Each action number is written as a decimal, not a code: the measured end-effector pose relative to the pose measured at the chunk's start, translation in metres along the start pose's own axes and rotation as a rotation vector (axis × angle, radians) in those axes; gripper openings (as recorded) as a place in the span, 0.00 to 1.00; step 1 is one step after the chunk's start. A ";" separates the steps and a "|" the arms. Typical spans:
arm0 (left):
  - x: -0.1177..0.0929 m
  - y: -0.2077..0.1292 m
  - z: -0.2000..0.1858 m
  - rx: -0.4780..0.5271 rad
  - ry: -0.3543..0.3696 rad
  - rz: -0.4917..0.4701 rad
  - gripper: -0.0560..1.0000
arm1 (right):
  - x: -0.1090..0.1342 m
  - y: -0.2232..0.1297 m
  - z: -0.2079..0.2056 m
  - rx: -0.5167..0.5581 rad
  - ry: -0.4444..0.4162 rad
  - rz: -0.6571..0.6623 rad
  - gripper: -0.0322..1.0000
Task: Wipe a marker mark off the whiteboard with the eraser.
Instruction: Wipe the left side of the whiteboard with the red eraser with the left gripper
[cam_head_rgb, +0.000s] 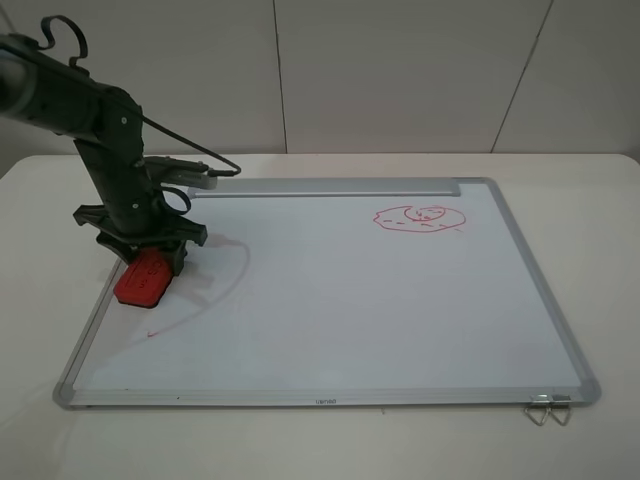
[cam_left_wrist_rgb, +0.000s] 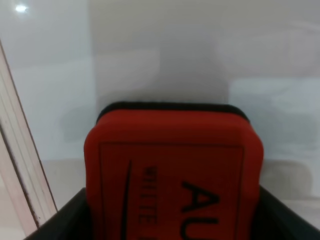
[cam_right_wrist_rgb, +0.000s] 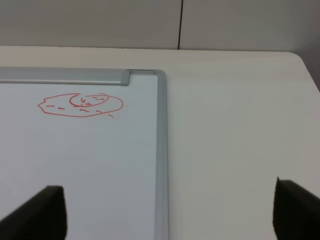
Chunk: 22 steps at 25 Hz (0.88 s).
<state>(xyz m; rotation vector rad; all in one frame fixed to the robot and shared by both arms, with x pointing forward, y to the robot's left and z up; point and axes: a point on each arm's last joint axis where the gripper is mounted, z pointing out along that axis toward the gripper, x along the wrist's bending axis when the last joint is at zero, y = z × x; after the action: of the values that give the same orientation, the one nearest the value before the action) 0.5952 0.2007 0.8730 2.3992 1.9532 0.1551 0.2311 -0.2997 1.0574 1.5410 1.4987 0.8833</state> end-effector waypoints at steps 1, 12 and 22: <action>-0.004 0.000 0.000 -0.002 0.005 0.030 0.60 | 0.000 0.000 0.000 0.000 0.000 0.000 0.72; -0.102 -0.020 -0.007 -0.022 -0.054 0.344 0.60 | 0.000 0.000 0.000 0.000 0.000 0.000 0.72; -0.168 -0.052 -0.013 -0.014 -0.078 0.535 0.60 | 0.000 0.000 0.000 0.000 0.001 0.001 0.72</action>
<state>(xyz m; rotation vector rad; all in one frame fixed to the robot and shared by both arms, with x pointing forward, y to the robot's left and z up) 0.5092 0.0468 0.8723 2.8056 1.2327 0.0877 0.2311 -0.2996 1.0574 1.5412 1.4990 0.8845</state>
